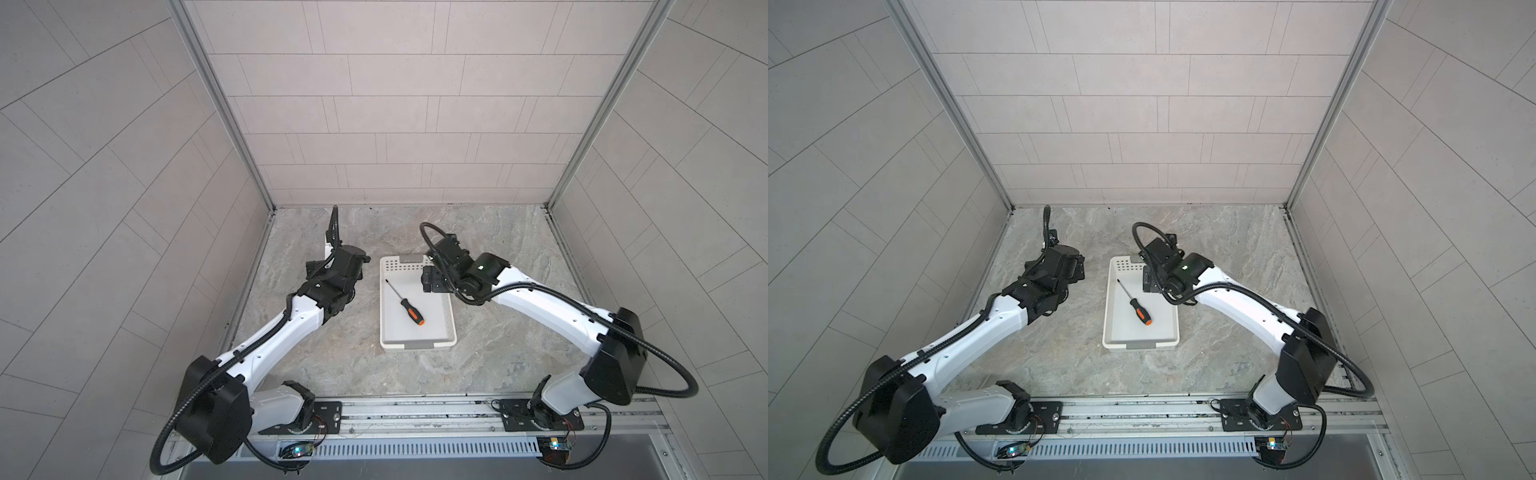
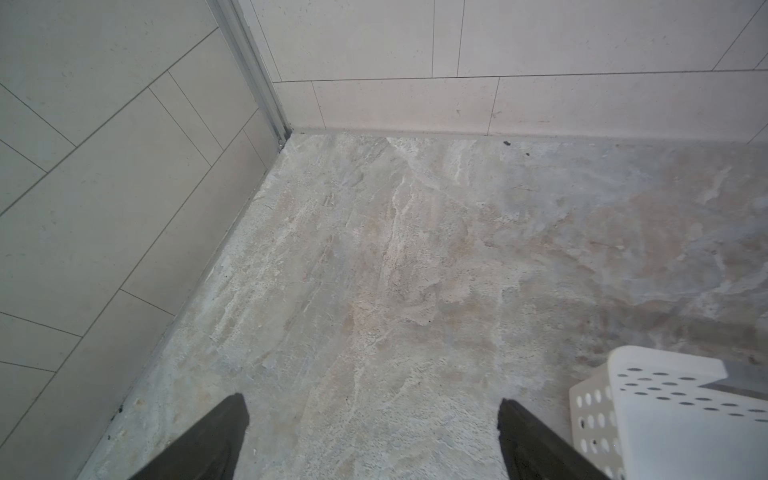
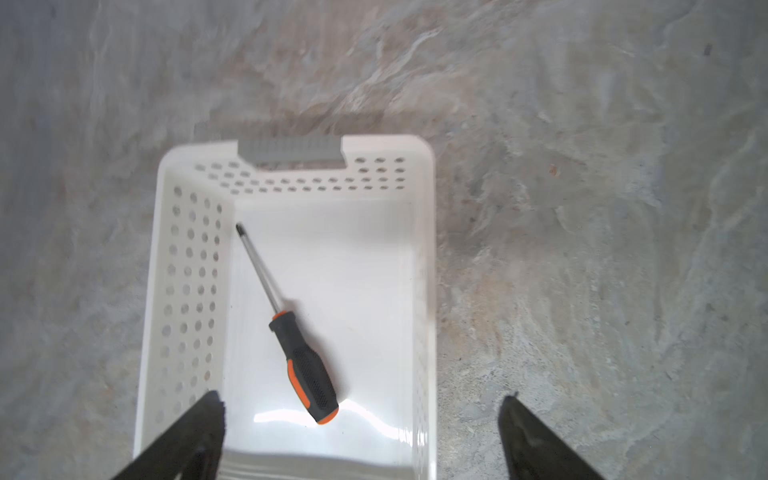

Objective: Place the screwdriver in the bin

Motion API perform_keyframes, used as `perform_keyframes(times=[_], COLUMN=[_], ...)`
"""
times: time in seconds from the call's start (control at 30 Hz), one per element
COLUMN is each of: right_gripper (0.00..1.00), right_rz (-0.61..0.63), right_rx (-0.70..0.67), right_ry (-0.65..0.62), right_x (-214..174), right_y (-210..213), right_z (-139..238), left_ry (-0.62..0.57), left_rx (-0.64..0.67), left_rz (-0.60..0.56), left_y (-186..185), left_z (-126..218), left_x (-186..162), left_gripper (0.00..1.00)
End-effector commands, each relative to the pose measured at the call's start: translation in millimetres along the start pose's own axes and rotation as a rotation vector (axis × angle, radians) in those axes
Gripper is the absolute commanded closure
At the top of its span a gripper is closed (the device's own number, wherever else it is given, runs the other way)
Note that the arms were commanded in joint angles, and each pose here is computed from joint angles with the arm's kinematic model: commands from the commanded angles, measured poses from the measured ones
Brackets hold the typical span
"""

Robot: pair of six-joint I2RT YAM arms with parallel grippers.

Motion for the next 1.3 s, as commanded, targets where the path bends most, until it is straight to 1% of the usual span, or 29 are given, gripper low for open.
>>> perform_keyframes(times=[0.0,0.1,0.17,0.23,0.3,0.37,0.43,0.53,0.57,0.6,0.63,0.7,0.73,0.77,0.8,0.87,0.97,1.07,1.13,1.17,1.23,1.27], right_gripper=[0.0,0.0,0.0,0.0,0.0,0.0,0.0,0.0,0.0,0.0,0.0,0.0,0.0,0.0,0.0,0.0,0.0,0.0,0.01,0.0,0.0,0.0], right_rz=[-0.006,-0.047,-0.054,-0.066,-0.085,-0.103,-0.116,-0.129,-0.135,-0.144,-0.161,-0.192,-0.197,-0.196,-0.193,-0.184,-0.134,-0.065,0.035,0.088,0.156,0.187], right_rx=[-0.046,-0.137,-0.179,-0.247,-0.28,-0.314,-0.337,-0.373,-0.393,-0.421,-0.453,-0.507,-0.516,-0.524,-0.527,-0.526,-0.491,-0.465,-0.442,-0.433,-0.432,-0.431], right_ry=[-0.091,-0.169,-0.235,-0.309,-0.358,-0.368,-0.337,-0.305,-0.307,-0.32,-0.333,-0.359,-0.372,-0.381,-0.391,-0.41,-0.442,-0.437,-0.417,-0.405,-0.379,-0.367], right_x=[16,25,28,30,31,32,33,34,34,34,32,29,29,28,27,26,29,32,34,35,34,33], right_y=[-35,-76,-96,-115,-132,-145,-155,-166,-170,-175,-180,-191,-193,-195,-197,-198,-193,-188,-181,-178,-176,-175], right_z=[25,40,48,55,60,60,56,49,47,45,46,45,44,43,42,40,37,34,27,23,14,8], left_ry=[-0.093,-0.125,-0.123,-0.12,-0.085,-0.065,-0.049,-0.003,0.013,0.009,-0.003,-0.054,-0.072,-0.089,-0.1,-0.121,-0.146,-0.156,-0.17,-0.174,-0.161,-0.147], left_rx=[0.026,0.032,0.046,0.09,0.121,0.129,0.121,0.009,-0.062,-0.111,-0.134,-0.127,-0.102,-0.067,-0.07,-0.091,-0.062,-0.029,-0.027,-0.005,0.019,0.011], left_rz=[-0.019,-0.044,-0.066,-0.08,-0.087,-0.094,-0.097,-0.055,-0.032,-0.013,-0.01,-0.054,-0.058,-0.036,-0.031,-0.067,-0.069,-0.058,-0.081,-0.078,-0.058,-0.051], left_y=[2,3,6,12,17,18,18,15,13,13,15,22,28,35,36,34,39,47,50,54,62,65], left_z=[-2,-13,-22,-28,-34,-38,-40,-44,-44,-42,-41,-38,-38,-38,-40,-42,-45,-46,-47,-49,-57,-61], left_x=[11,4,-2,-5,-7,-8,-8,-12,-14,-13,-12,-11,-11,-11,-12,-15,-19,-18,-20,-21,-25,-28], left_gripper=[0.0,0.0,0.0,0.0,0.0,0.0,0.0,0.0,0.0,0.0,0.0,0.0,0.0,0.0,0.0,0.0,0.0,0.0,0.0,0.0,0.0,0.0])
Point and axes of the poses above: each gripper's point midway between its finger pads, its own z axis back along the fingers, its own y axis along the line the jaws close on, x = y × z, the point moved 2 cm from there along z, back along the fingers, and after that the axes turned 13 degrees about z, right-handed, at the moved point
